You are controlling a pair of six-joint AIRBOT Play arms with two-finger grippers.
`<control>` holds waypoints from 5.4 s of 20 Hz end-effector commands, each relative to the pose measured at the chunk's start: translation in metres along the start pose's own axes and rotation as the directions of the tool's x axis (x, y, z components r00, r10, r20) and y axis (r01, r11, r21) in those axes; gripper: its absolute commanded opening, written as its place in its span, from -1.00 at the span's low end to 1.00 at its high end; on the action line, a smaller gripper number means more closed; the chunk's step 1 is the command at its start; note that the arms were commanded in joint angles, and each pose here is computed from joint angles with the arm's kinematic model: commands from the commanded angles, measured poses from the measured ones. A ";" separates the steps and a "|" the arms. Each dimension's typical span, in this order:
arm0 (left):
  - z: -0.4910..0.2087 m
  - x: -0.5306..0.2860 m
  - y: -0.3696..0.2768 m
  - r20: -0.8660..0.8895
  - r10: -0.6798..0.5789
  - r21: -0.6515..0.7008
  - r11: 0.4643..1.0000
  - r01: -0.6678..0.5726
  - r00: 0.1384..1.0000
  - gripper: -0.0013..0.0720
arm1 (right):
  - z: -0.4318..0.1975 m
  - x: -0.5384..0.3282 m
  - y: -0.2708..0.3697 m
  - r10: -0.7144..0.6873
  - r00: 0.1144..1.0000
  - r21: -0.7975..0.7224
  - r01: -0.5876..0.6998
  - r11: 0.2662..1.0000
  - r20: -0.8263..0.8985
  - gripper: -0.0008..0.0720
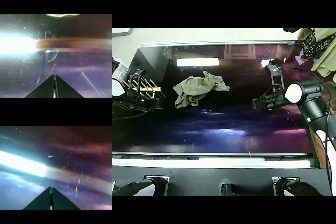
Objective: Fold the clothes and pants, and hang the long-sleeved shirts on hangers.
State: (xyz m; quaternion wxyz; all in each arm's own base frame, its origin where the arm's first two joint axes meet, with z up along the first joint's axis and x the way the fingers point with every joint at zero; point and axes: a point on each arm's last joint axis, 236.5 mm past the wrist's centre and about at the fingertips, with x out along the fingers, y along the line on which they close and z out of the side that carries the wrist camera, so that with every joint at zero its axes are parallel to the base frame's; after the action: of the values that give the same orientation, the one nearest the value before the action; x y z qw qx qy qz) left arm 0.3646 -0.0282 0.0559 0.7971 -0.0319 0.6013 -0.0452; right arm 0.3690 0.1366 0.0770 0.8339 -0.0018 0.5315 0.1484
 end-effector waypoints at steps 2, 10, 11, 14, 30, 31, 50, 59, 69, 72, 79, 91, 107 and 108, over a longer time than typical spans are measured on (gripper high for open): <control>0.000 0.000 0.000 0.001 0.000 0.001 1.000 0.000 1.000 -0.92 | 0.000 0.000 0.000 0.000 1.000 0.000 0.000 1.000 0.001 -0.89; 0.000 0.000 0.000 0.001 0.000 0.001 1.000 0.000 1.000 -0.92 | 0.000 0.000 0.000 0.000 1.000 0.000 0.000 1.000 0.000 -0.89; 0.000 0.000 0.000 0.001 0.000 0.001 1.000 0.000 1.000 -0.92 | 0.000 0.000 0.000 0.000 1.000 0.000 0.000 1.000 0.001 -0.89; 0.000 0.000 0.000 0.001 0.000 0.001 1.000 0.000 1.000 -0.92 | 0.000 0.000 0.000 0.001 1.000 0.000 -0.001 1.000 0.001 -0.89; 0.000 0.000 0.000 0.001 0.000 0.001 1.000 0.000 1.000 -0.92 | 0.000 0.000 0.001 0.001 1.000 0.000 -0.001 1.000 0.001 -0.89; 0.000 0.000 0.000 0.001 0.000 0.001 1.000 0.000 1.000 -0.92 | 0.000 0.000 0.001 0.001 1.000 0.000 -0.001 1.000 0.001 -0.89; 0.153 0.195 -0.066 0.059 -0.089 -0.058 0.994 0.093 0.994 1.00 | -0.015 -0.001 0.001 0.003 0.998 0.002 -0.002 1.000 -0.063 -0.53; 0.090 0.107 -0.129 -0.186 -0.253 -0.008 0.967 0.256 0.949 -0.94 | -0.053 -0.007 0.000 0.001 0.975 0.021 0.004 1.000 -0.221 -0.53; -0.060 0.059 -0.374 -0.341 -0.389 0.192 0.862 0.469 0.855 -0.94 | -0.081 -0.071 -0.015 -0.091 0.971 -0.040 0.084 0.996 -0.222 -0.40; -0.124 0.092 -0.402 -0.431 -0.333 0.157 0.888 0.433 0.839 -0.94 | -0.088 -0.092 -0.021 -0.120 0.973 -0.049 0.113 0.992 -0.196 -0.40; -0.079 0.061 -0.365 -0.372 -0.355 0.117 0.899 0.423 0.858 0.31 | -0.078 -0.102 0.006 -0.013 0.993 0.022 0.016 1.000 -0.117 -0.40; 0.018 -0.055 -0.203 -0.078 -0.284 0.069 0.955 0.289 0.956 0.31 | 0.062 -0.013 -0.062 0.408 0.870 0.570 -0.491 0.659 0.277 0.17; 0.024 -0.024 -0.191 -0.125 -0.250 0.062 0.964 0.259 0.960 0.31 | 0.048 0.205 -0.025 0.363 0.918 0.714 -0.360 0.600 0.159 0.15; 0.024 -0.024 -0.191 -0.126 -0.249 0.062 0.964 0.258 0.960 0.31 | 0.049 0.207 -0.028 0.354 0.921 0.720 -0.357 0.596 0.164 0.12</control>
State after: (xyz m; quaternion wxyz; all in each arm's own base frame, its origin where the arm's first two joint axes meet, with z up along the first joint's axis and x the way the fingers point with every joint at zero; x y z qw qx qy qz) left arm 0.3742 -0.2158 0.1073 0.7498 -0.0754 0.6341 -0.1733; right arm 0.4884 0.1703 -0.0814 0.7052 0.4356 0.5496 0.1044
